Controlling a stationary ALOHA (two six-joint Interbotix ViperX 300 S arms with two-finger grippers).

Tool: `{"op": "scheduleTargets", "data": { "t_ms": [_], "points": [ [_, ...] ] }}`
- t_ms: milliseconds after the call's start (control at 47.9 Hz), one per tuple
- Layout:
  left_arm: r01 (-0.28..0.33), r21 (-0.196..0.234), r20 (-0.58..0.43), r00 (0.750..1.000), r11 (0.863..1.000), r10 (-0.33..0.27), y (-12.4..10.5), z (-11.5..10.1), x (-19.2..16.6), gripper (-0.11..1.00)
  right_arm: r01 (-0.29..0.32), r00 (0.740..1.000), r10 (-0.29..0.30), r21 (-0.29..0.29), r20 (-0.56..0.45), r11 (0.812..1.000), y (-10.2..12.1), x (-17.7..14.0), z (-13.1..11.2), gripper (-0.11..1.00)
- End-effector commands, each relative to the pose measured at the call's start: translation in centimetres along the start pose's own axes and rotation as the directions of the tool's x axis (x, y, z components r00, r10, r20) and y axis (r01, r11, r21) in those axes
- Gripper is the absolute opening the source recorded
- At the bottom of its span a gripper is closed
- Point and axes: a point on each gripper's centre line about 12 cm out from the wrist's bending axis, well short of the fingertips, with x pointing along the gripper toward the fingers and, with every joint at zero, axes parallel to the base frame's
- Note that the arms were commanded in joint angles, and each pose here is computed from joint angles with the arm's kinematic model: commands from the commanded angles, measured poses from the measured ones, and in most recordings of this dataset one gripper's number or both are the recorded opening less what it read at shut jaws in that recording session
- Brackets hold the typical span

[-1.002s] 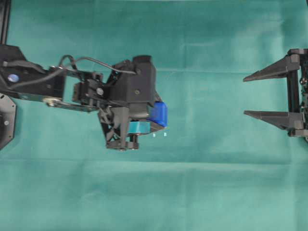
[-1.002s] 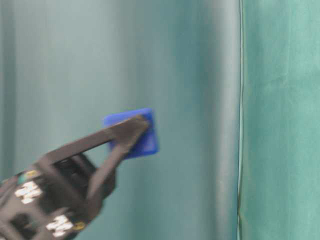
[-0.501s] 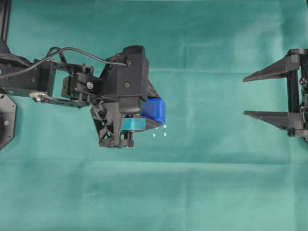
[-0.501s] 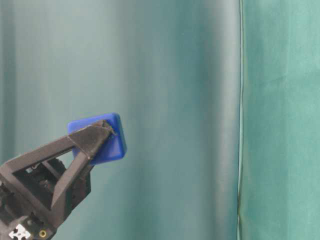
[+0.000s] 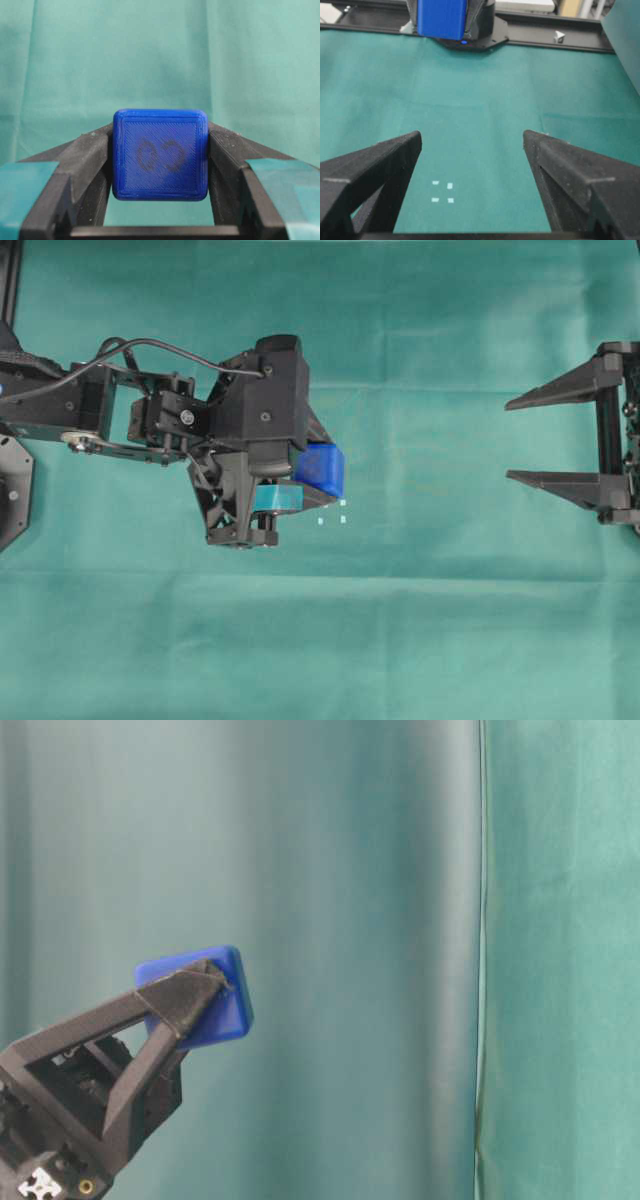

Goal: Handover the blue block to the right arm after grasping it with the left arm, then place it in the designated position.
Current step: 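Rotate the left gripper to hold the cube toward the center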

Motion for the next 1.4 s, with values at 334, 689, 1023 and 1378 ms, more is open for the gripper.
{"op": "scheduleTargets", "data": {
  "t_ms": [334,689,1023,1378],
  "points": [
    [0.002,0.004,0.057,0.998,1.000,-0.002,-0.1,1.5,-1.4,0.47,0.000,1.000,0.000,0.000,0.026,1.000,0.0,0.2,1.1,0.93],
    [0.002,0.004,0.060,0.998,1.000,-0.002,-0.1,1.4,-1.4,0.47,0.000,1.000,0.000,0.000,0.028,1.000,0.0,0.2,1.1,0.93],
    [0.009,0.011,0.187,0.982,1.000,-0.011,-0.3,1.1,-2.7,0.47,0.000,1.000,0.000,-0.001,0.028,1.000,0.0,0.2,1.1,0.93],
    [0.000,0.050,0.429,0.903,0.999,-0.021,-0.3,-0.3,-5.4,0.47,-0.002,0.999,0.003,-0.018,0.034,1.000,0.1,0.2,1.2,0.93]
  ]
}}
